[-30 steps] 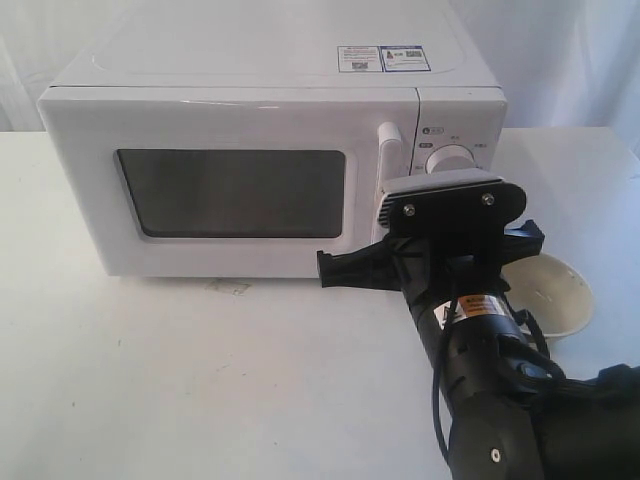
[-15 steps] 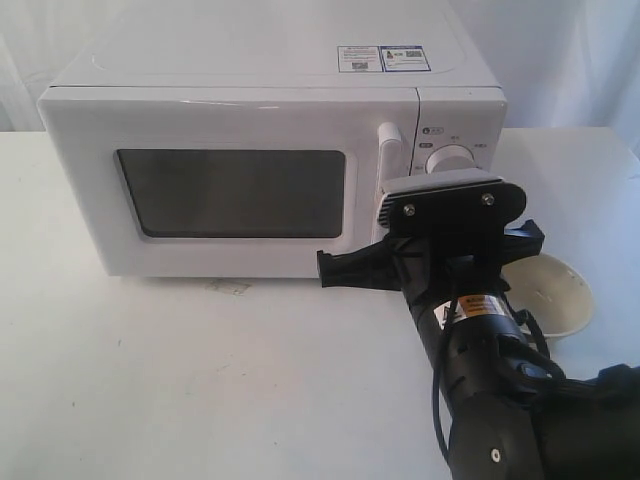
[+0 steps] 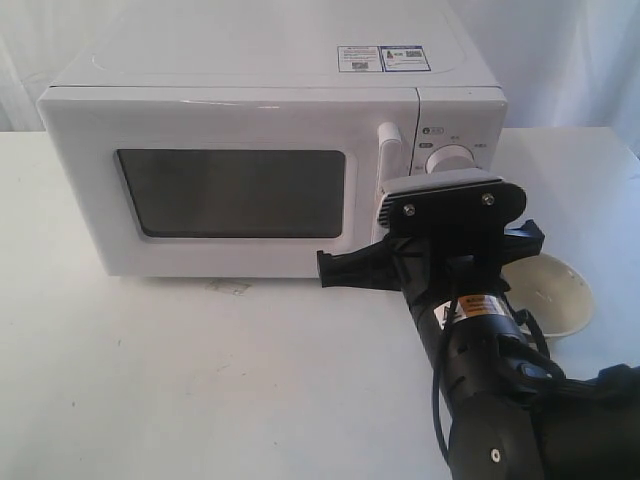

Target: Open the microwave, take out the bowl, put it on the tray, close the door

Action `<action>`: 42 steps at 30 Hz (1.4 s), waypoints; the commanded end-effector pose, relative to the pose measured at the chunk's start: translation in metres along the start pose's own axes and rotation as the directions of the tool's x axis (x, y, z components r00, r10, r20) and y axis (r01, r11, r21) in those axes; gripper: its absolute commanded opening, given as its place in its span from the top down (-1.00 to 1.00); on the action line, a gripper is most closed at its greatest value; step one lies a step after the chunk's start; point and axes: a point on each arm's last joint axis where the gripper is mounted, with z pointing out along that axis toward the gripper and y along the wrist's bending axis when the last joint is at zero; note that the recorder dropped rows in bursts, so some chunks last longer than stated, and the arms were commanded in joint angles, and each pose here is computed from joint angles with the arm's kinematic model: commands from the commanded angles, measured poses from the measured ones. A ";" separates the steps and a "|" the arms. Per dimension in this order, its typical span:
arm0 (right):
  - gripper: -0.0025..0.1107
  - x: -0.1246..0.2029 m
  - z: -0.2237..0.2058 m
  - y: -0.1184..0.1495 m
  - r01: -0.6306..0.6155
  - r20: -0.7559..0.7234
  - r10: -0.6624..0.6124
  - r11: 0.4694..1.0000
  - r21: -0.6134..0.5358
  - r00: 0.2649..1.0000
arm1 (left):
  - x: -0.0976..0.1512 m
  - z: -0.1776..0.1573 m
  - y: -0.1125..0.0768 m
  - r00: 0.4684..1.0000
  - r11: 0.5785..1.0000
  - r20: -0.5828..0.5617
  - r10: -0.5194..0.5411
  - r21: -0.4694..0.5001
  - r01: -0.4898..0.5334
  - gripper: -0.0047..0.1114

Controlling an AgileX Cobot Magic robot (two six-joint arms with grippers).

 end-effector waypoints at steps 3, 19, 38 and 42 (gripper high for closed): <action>0.96 -0.001 -0.002 -0.001 0.002 0.013 -0.002 1.000 0.000 1.000 | 0.002 0.000 0.000 1.000 1.000 -0.002 -0.017 0.002 0.017 0.92; 0.96 -0.059 -0.046 -0.067 -0.236 -0.227 0.222 0.971 -0.037 0.948 | 0.002 0.000 0.000 1.000 1.000 -0.002 -0.017 0.002 0.017 0.92; 0.96 -0.044 -0.161 -0.158 -0.367 0.117 0.363 0.930 0.011 0.924 | 0.002 0.000 0.000 1.000 1.000 -0.002 -0.015 0.002 0.015 0.92; 0.96 -0.030 -0.174 -0.162 -0.372 0.187 0.360 0.927 0.034 0.914 | 0.002 0.000 0.000 1.000 1.000 -0.002 -0.015 0.002 0.015 0.92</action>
